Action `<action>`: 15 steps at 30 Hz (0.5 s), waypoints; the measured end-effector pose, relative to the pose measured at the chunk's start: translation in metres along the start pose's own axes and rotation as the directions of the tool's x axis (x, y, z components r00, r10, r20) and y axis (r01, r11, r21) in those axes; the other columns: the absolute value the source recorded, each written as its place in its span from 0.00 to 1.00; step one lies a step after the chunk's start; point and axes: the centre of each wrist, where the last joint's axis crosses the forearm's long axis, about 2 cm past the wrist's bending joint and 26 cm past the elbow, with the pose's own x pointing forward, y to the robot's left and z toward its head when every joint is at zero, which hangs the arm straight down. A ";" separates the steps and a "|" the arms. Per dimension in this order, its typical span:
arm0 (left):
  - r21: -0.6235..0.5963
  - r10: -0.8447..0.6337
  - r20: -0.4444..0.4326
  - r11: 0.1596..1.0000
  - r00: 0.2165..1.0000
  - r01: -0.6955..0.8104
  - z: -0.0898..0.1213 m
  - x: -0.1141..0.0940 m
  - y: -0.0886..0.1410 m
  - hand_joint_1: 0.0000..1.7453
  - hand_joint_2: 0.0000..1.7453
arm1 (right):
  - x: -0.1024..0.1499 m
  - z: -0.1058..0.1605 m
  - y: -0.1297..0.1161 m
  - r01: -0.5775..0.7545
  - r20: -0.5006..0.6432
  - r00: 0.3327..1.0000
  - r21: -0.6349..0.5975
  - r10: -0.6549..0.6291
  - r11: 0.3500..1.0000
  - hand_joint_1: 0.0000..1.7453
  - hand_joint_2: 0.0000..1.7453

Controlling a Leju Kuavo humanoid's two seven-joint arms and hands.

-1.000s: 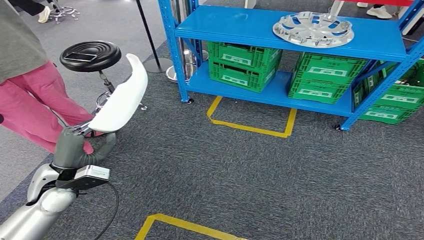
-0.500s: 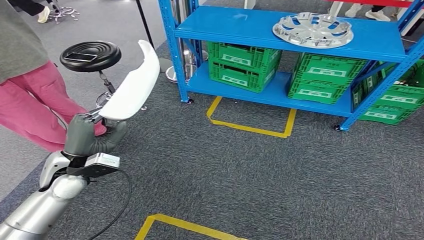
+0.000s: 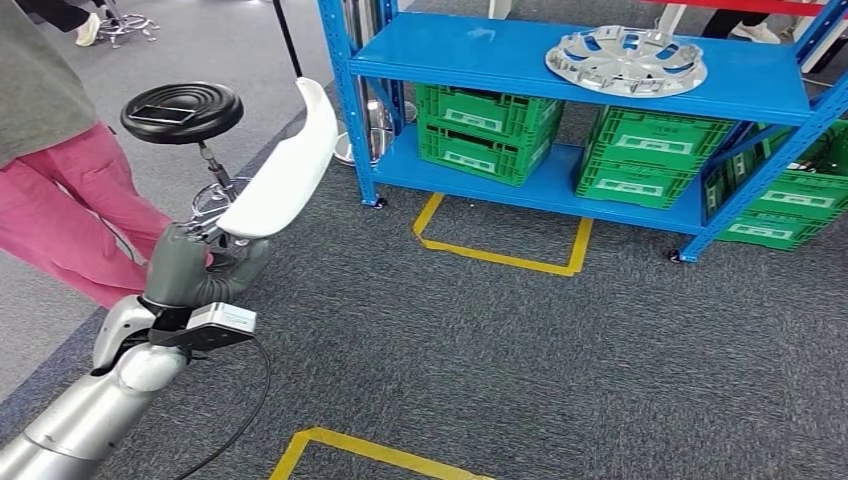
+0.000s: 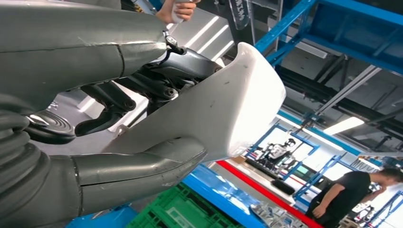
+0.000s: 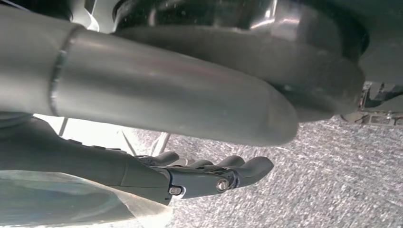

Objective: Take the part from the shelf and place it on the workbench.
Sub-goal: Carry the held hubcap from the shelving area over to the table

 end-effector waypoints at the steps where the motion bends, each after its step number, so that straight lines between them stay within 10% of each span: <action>1: -0.001 0.000 0.001 1.000 1.000 0.000 0.000 0.000 0.000 1.00 1.00 | 0.000 0.000 0.000 0.003 -0.001 1.000 -0.005 -0.003 1.000 0.00 0.00; 15: -0.013 -0.012 -0.010 1.000 1.000 0.012 0.005 0.000 -0.001 1.00 1.00 | -0.003 0.000 -0.001 -0.021 0.009 1.000 -0.075 0.021 0.997 0.00 0.00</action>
